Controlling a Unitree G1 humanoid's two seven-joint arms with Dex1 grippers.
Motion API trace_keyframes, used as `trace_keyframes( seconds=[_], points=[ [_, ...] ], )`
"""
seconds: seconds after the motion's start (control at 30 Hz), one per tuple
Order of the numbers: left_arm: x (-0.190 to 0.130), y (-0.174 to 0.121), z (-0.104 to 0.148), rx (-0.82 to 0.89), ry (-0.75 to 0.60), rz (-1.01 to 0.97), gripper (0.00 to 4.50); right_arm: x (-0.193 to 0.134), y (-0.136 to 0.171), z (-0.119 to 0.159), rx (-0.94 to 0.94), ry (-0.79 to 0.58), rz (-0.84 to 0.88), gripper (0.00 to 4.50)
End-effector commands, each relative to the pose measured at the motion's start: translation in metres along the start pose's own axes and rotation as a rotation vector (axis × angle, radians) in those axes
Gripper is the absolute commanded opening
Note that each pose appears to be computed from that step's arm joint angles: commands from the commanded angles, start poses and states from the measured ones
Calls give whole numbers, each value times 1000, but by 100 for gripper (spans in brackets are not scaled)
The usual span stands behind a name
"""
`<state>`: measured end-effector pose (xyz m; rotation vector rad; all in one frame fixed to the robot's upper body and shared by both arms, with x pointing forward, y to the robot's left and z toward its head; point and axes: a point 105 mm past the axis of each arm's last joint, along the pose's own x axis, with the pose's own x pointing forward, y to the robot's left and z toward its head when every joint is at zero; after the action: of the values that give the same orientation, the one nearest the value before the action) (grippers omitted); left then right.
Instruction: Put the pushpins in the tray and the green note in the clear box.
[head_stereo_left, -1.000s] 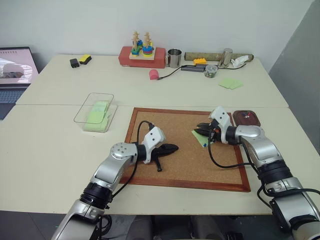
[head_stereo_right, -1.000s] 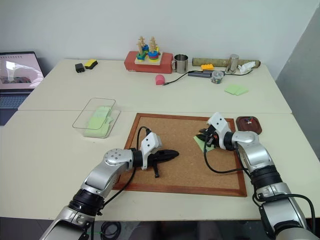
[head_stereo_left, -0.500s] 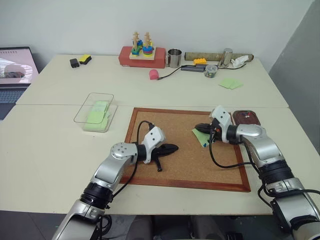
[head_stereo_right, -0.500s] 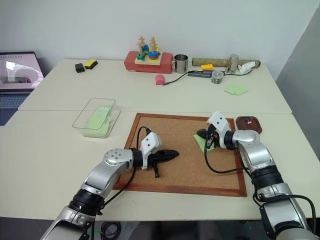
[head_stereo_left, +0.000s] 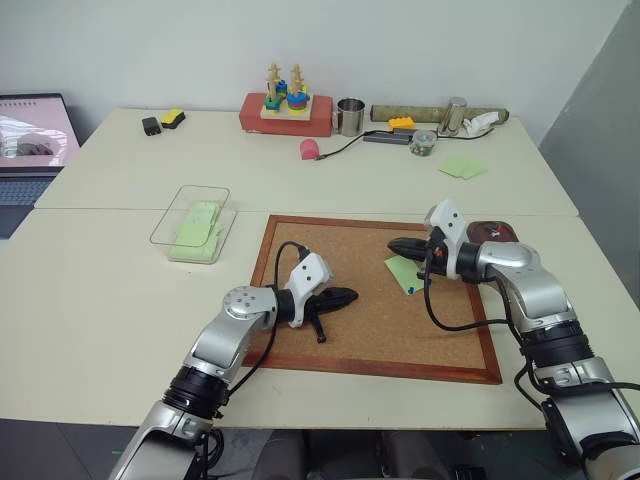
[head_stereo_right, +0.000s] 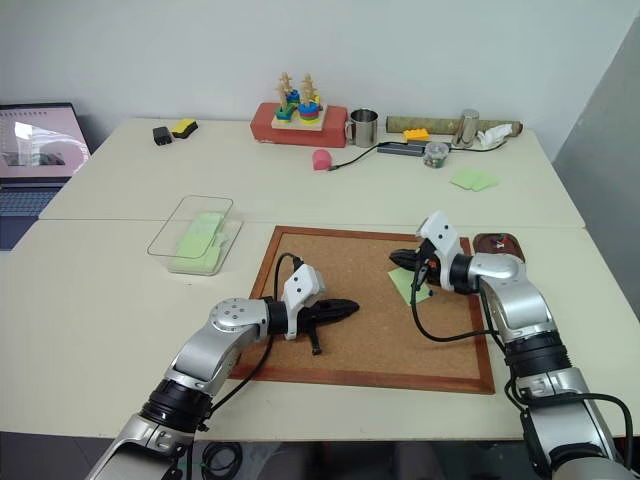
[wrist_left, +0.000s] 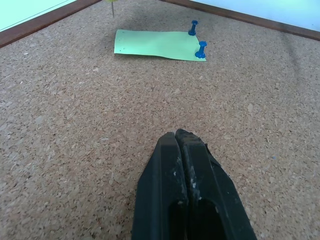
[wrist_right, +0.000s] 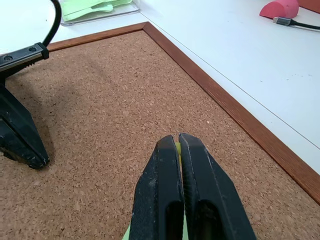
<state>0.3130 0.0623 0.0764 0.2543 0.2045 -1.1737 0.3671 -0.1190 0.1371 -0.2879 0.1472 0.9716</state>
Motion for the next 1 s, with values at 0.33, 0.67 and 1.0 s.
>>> trace_keyframes(
  seconds=[0.33, 0.67, 1.0],
  points=[
    [8, -11, -11, -15, 27, -11, 0, -99, -83, -2, -213, 217, -442, 3],
    [10, -9, -9, 1, 25, -11, 0, -117, -110, -39, -199, 333, -659, 3],
    [11, -8, -9, 6, 21, -2, 0, -122, -115, -54, -171, 364, -695, 84]
  ],
)
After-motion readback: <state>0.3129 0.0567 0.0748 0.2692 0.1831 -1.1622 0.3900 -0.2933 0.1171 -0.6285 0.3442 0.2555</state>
